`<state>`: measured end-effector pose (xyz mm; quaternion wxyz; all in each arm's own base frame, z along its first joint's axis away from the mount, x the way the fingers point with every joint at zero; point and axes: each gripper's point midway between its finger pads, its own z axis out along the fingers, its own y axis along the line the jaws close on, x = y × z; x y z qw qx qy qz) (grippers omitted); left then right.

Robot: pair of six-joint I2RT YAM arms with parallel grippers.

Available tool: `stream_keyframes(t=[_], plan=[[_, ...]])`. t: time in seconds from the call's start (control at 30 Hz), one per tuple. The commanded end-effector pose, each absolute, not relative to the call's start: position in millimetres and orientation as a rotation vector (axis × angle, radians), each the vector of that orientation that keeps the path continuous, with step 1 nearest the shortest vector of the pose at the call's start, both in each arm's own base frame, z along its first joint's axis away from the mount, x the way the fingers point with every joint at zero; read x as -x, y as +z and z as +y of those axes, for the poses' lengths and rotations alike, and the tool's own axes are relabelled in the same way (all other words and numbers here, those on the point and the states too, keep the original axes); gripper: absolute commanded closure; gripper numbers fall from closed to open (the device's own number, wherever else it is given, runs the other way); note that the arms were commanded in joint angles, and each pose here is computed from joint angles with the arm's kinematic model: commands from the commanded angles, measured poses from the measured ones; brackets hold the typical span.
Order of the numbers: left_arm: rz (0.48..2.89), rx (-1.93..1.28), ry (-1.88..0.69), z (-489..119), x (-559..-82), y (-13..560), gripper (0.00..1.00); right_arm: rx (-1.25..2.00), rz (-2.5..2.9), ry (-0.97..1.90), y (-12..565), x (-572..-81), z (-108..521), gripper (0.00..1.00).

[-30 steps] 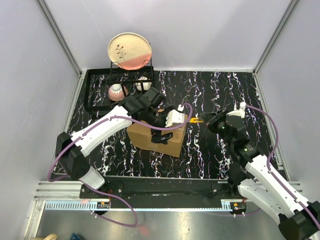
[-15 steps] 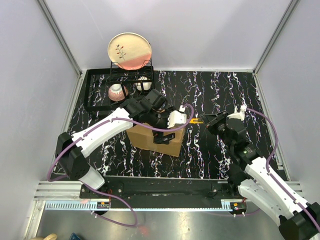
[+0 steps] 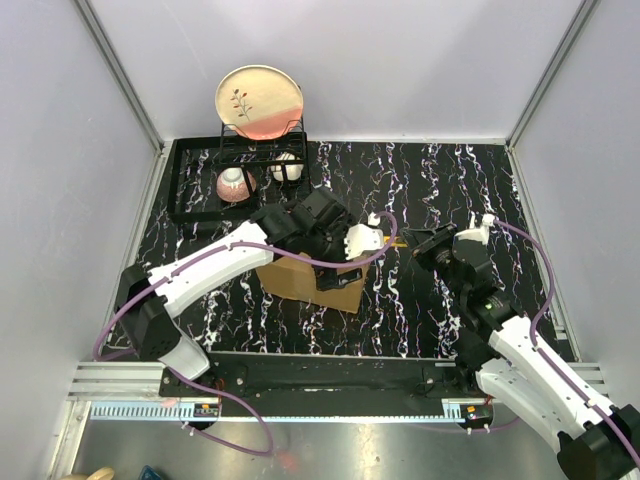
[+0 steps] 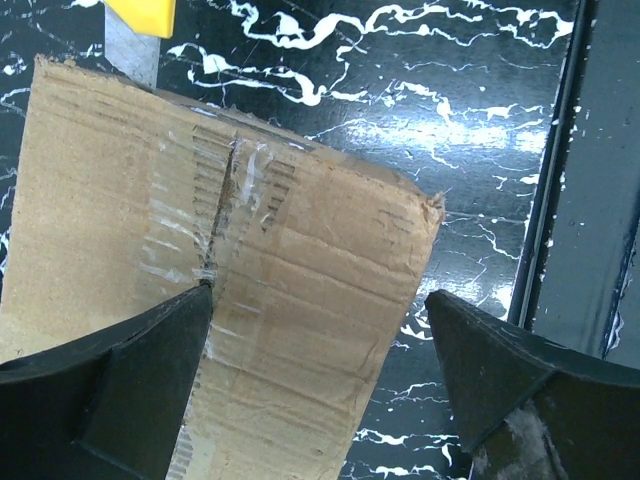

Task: Unpack the express box
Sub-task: Cut the express box at the center of the board.

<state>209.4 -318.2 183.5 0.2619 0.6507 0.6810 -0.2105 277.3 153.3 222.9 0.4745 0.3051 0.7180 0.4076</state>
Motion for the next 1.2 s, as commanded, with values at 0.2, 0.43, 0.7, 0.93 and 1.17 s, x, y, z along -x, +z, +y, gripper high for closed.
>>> stream_keyframes(t=[0.2,0.43,0.7,0.93,1.17], plan=[[1.913,-1.648,-0.422,-335.7,-233.4,173.6,0.01,-0.700,1.827,1.094,217.1,-261.9,170.6,1.00],[1.957,-1.589,-0.356,-337.7,-241.8,172.8,0.05,-0.683,1.851,1.114,216.8,-257.4,179.9,1.00],[1.981,-1.573,-0.354,-342.9,-241.3,171.5,0.18,-0.668,1.888,1.082,212.0,-253.4,191.4,1.00],[1.996,-1.569,-0.357,-349.3,-244.5,172.4,0.34,-0.695,1.873,1.101,215.5,-247.8,191.4,1.00],[2.014,-1.532,-0.345,-354.8,-252.0,178.0,0.40,-0.706,1.917,1.117,202.3,-238.8,208.3,1.00]])
